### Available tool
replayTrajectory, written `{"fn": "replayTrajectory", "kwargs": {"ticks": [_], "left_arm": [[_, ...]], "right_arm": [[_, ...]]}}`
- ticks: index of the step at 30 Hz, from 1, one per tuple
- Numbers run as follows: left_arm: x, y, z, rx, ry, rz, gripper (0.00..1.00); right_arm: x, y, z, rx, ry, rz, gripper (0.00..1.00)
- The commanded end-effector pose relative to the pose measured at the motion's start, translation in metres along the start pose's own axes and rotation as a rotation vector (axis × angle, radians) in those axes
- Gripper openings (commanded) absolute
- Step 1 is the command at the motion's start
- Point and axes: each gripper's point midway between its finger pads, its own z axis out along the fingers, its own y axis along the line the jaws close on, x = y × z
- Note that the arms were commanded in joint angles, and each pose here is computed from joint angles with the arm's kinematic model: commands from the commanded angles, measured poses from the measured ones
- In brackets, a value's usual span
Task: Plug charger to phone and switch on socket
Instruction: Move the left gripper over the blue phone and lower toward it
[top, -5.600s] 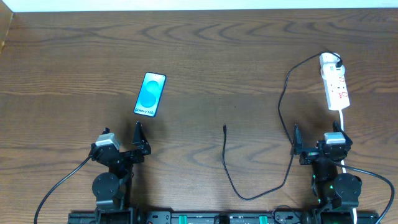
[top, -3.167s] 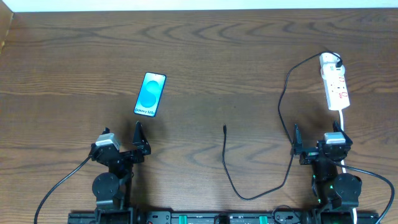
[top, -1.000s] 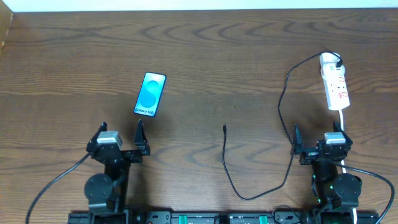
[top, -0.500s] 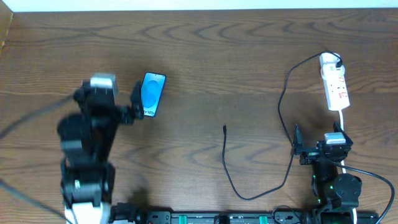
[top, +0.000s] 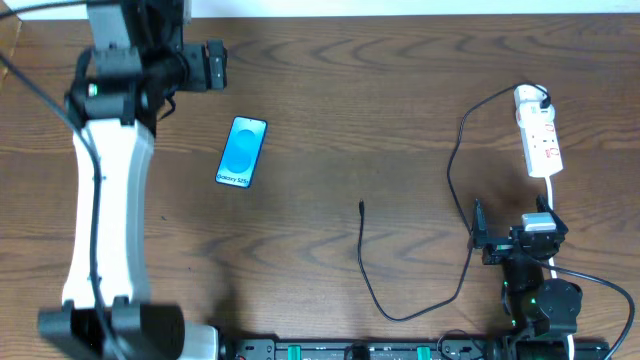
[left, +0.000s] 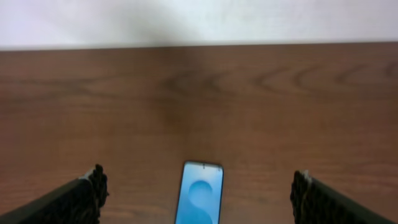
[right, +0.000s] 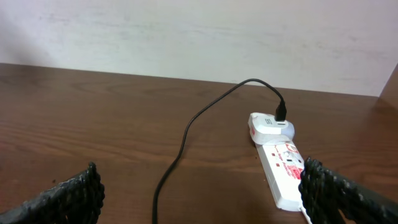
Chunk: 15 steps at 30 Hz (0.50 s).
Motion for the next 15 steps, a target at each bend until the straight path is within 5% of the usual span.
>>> {"fn": "replayTrajectory", "kwargs": {"ticks": [1,15], "left_arm": [[0.008,-0.002,0.023,0.024,0.084,0.015,0.95],[0.07,-0.022,0.089,0.079,0.334,0.04,0.95]], "right_arm": [[0.0,0.0,0.0,0.001,-0.001,-0.013,0.99],[0.0,0.0,0.0,0.001,-0.001,-0.013,0.99]]}}
